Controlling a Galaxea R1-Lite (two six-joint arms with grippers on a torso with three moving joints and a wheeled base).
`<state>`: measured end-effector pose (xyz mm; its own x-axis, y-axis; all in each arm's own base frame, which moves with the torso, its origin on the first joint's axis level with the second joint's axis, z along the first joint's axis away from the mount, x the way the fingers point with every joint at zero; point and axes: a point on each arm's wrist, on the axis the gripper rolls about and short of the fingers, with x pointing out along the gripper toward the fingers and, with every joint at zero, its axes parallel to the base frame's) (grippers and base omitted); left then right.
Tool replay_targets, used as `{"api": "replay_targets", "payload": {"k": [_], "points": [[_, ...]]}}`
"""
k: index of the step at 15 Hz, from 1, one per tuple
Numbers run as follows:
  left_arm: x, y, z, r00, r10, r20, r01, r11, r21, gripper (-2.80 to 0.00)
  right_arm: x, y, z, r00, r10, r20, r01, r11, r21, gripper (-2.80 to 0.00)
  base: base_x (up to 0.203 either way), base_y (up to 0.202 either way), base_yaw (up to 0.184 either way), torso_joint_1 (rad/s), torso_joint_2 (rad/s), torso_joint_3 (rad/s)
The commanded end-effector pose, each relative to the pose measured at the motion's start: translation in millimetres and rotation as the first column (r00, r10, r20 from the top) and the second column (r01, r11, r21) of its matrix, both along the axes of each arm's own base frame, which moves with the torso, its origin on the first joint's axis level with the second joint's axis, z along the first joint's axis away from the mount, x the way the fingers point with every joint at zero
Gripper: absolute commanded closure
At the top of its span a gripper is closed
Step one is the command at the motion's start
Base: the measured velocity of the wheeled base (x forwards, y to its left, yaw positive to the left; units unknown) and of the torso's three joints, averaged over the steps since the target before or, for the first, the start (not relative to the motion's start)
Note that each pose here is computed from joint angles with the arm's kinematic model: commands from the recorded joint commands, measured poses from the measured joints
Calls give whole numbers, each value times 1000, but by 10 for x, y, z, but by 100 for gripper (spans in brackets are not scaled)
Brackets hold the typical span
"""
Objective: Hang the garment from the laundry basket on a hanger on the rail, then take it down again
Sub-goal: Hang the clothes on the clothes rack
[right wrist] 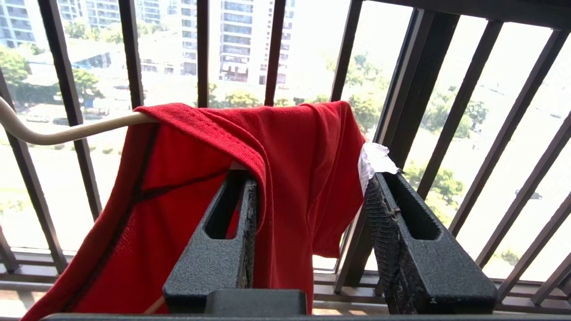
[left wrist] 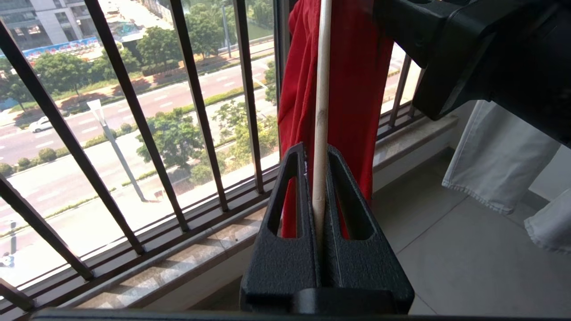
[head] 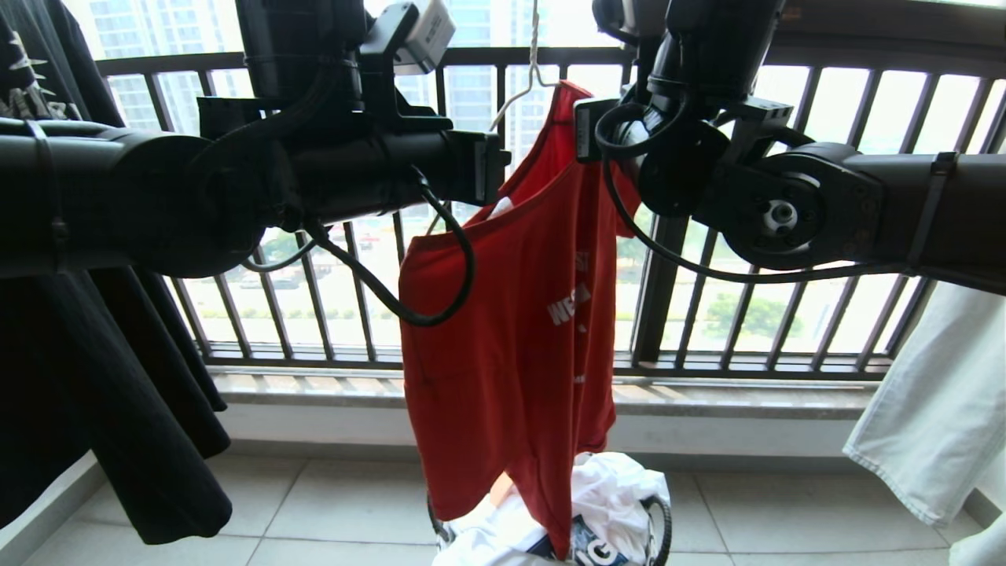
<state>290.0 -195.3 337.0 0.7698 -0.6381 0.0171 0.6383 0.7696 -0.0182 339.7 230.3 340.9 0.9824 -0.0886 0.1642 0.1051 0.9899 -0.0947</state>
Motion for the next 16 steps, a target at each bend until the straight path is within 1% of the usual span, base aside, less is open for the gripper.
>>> {"api": "replay_targets", "payload": {"k": [1,6,11,14,16], "points": [[4,-3,-58,1000,0,-16,0,1000,11,0,28,8,43,1000,-7,17,7,1000,10,0,0,0,0,0,0,0],[-22,13,-179,999,-3,-48,5,999,41,0,74,-69,86,999,-28,29,29,1000,-13,0,0,0,0,0,0,0],[-50,27,-271,997,-11,-75,16,998,61,0,122,-154,106,999,-39,36,39,999,-15,0,0,0,0,0,0,0],[-129,62,-269,993,-85,-82,90,994,58,0,147,-189,111,998,-40,39,41,999,-17,0,0,0,0,0,0,0],[-135,65,-267,993,-89,-81,94,994,58,0,154,-200,111,998,-43,39,44,999,-17,0,0,0,0,0,0,0]]}}
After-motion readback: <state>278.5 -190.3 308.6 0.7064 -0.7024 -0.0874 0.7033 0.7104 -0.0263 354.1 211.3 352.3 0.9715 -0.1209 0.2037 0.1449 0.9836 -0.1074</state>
